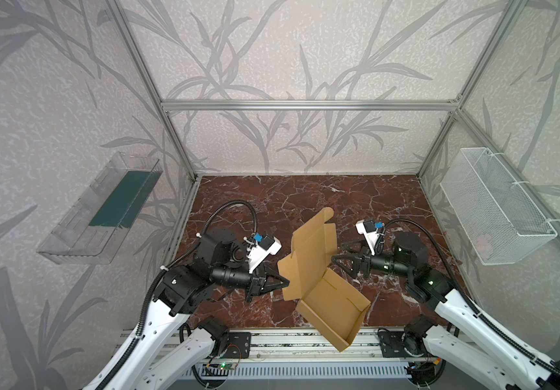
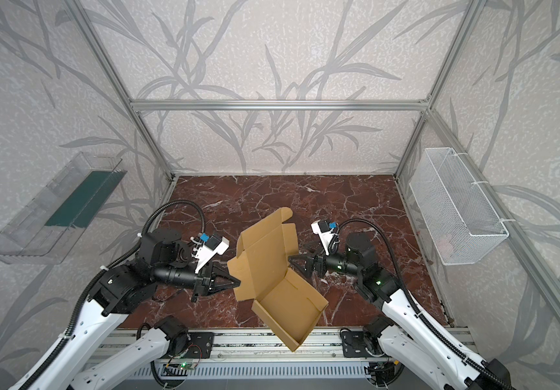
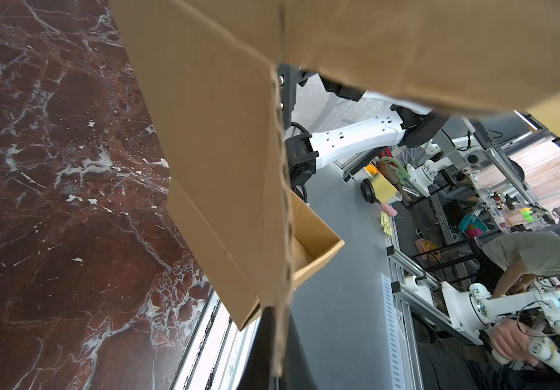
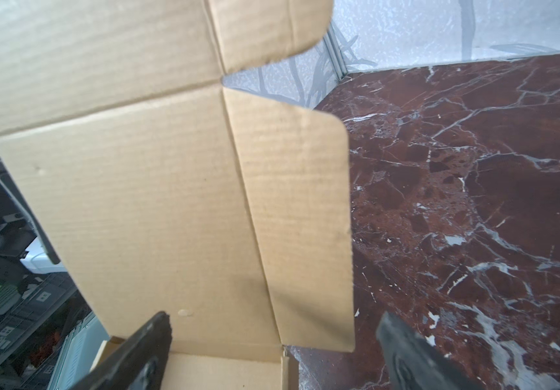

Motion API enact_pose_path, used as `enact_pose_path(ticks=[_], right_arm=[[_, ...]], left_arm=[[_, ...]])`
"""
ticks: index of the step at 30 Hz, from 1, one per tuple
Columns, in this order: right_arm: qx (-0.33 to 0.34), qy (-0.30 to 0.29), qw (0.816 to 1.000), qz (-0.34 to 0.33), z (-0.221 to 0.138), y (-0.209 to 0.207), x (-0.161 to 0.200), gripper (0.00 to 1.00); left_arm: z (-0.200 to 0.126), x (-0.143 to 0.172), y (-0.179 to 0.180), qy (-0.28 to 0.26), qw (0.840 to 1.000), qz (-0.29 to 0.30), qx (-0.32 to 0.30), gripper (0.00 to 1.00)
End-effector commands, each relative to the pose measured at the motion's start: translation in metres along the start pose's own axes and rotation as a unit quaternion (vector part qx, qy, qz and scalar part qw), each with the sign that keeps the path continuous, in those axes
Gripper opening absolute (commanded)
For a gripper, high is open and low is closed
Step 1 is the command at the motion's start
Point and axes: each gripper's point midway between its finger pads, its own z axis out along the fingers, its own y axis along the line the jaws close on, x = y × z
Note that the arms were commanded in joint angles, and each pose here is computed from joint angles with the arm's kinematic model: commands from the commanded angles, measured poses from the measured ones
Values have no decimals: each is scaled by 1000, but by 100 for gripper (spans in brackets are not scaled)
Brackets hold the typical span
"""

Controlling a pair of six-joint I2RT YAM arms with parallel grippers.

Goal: Assemble paper box
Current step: Place the paper box at the center of the table.

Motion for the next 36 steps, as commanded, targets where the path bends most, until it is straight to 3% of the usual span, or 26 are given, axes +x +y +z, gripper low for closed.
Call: enact_pose_path(ticks=[1,12,24,36], right_arm=[[-29,-10,1000,-6,0,9,-5,95],[-8,-14,1000,3,6,-8,-8,91],[-96,-10,995,15,19,8,-10,89],[-139,-1,990,23,20,16,-2,66]], left_arm=[[-3,1,-12,7,999,18,27,0],[-8,2,-27,0,998,30,51,0],[-8,1,-30,-3,998,30,64,0],[-7,1,-29,-3,998,29,64,0]])
